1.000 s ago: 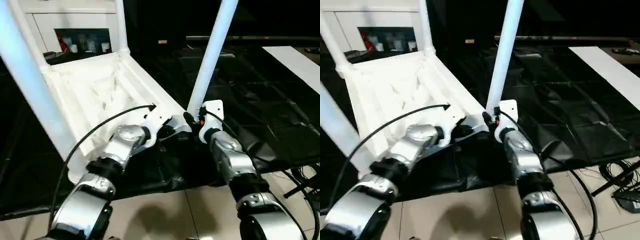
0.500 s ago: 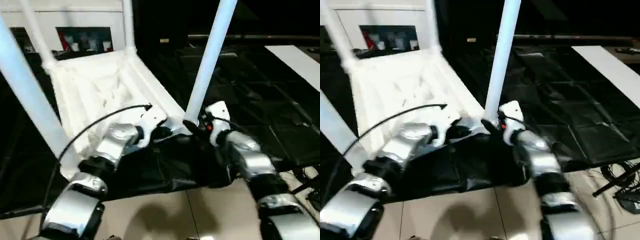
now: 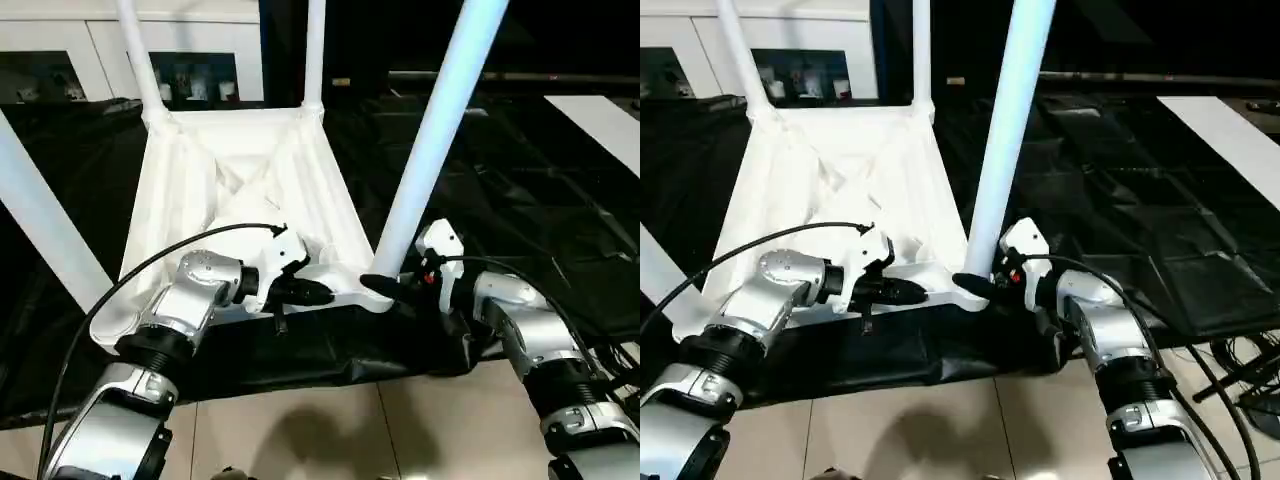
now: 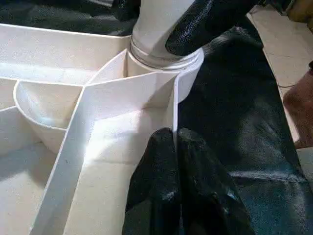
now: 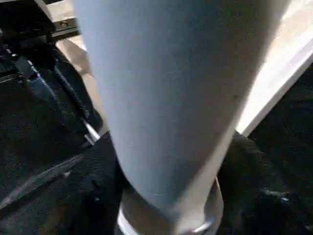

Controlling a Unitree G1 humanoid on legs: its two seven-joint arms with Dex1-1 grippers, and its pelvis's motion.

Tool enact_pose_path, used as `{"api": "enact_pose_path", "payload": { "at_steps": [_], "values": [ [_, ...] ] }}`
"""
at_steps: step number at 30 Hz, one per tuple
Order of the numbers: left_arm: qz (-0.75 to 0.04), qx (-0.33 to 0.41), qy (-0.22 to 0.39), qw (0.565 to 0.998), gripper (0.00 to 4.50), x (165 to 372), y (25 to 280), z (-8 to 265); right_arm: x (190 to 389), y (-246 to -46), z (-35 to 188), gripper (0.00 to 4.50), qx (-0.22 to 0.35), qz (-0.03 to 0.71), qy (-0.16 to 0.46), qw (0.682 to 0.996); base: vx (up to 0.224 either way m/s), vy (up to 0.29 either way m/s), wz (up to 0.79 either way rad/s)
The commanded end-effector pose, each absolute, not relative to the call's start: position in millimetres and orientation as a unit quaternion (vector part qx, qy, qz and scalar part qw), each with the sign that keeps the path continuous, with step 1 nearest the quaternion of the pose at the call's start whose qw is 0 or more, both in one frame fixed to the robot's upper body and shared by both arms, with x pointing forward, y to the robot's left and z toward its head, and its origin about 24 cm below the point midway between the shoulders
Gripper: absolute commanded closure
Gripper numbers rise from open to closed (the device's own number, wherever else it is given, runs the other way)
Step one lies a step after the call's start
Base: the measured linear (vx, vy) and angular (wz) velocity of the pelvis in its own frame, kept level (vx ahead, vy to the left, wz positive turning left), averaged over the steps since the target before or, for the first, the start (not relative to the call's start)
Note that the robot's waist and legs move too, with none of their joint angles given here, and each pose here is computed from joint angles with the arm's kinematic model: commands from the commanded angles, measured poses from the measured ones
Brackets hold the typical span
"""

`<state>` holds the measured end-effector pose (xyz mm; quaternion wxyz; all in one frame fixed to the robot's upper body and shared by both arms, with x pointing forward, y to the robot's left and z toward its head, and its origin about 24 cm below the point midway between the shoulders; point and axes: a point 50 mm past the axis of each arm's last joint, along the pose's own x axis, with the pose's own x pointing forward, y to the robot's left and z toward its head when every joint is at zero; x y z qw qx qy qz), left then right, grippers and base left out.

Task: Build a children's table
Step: Rotate leg to tighten

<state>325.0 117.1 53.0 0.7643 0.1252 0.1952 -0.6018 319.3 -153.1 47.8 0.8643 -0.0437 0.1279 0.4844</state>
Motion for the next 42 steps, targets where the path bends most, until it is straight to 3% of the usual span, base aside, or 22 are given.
{"api": "enact_pose_path", "payload": {
  "at_steps": [1, 6, 10, 13, 14, 19, 20, 23, 29, 30, 33, 35, 39, 42],
  "values": [
    [-0.628, 0.099, 0.181, 0.750, 4.50, 319.6, 110.4, 54.0, 319.7, -159.5, 50.4, 2.26, -0.044, 0.479, 0.130, 0.867, 0.000, 0.000, 0.00],
    [-0.627, 0.099, 0.182, 0.751, 4.50, 319.3, 111.1, 55.0, 319.2, -158.9, 50.7, 2.43, -0.037, 0.481, 0.131, 0.866, 0.000, 0.000, 0.00],
    [-0.597, 0.107, 0.179, 0.774, 4.50, 325.5, 108.3, 53.8, 324.8, -159.7, 46.3, 2.46, -0.036, 0.434, 0.136, 0.890, 0.000, 0.000, 0.00],
    [-0.541, 0.117, 0.179, 0.813, 4.50, 335.9, 101.2, 50.8, 334.1, -158.6, 38.1, 2.48, -0.023, 0.349, 0.152, 0.925, 0.000, 0.000, 0.00],
    [-0.494, 0.122, 0.178, 0.842, 4.50, 343.5, 92.7, 48.7, 340.3, -154.7, 30.5, 2.49, -0.008, 0.275, 0.169, 0.946, 0.000, 0.000, 0.00],
    [-0.465, 0.124, 0.177, 0.858, 4.50, 347.2, 83.1, 48.5, 344.6, -150.2, 25.6, 2.50, 0.005, 0.219, 0.182, 0.959, 0.000, 0.000, 0.00],
    [-0.440, 0.123, 0.168, 0.873, 4.50, 350.6, 64.5, 50.7, 350.0, -136.6, 22.8, 2.50, 0.034, 0.160, 0.189, 0.968, 0.000, 0.000, 0.00],
    [-0.432, 0.127, 0.159, 0.878, 4.50, 351.4, 52.7, 52.6, 352.8, -124.8, 22.9, 2.50, 0.049, 0.137, 0.188, 0.971, 0.000, 0.000, 0.00],
    [-0.467, 0.147, 0.144, 0.860, 4.50, 347.1, 45.2, 51.7, 355.2, -104.0, 28.9, 2.50, 0.032, 0.163, 0.163, 0.973, 0.000, 0.000, 0.00],
    [-0.471, 0.150, 0.143, 0.857, 4.50, 346.6, 46.0, 50.9, 355.9, -101.1, 31.9, 1.94, 0.042, 0.174, 0.150, 0.972, 0.000, 0.000, 0.00],
    [-0.484, 0.151, 0.143, 0.850, 4.50, 345.6, 48.7, 50.3, 357.5, -100.1, 40.7, 1.80, 0.060, 0.199, 0.121, 0.971, 0.000, 0.000, 0.00],
    [-0.487, 0.152, 0.140, 0.848, 4.50, 345.9, 50.3, 50.5, 358.5, -102.5, 45.6, 1.46, 0.043, 0.214, 0.105, 0.970, 0.000, 0.000, 0.00],
    [-0.511, 0.155, 0.136, 0.834, 4.50, 343.7, 55.2, 50.6, 352.4, -111.7, 56.1, 1.37, 0.015, 0.286, 0.077, 0.955, 0.000, 0.000, 0.00],
    [-0.550, 0.161, 0.132, 0.809, 4.50, 340.8, 68.5, 51.8, 324.2, -143.9, 61.8, 1.37, -0.025, 0.393, 0.064, 0.917, 0.000, 0.000, 0.00]
  ]
}}
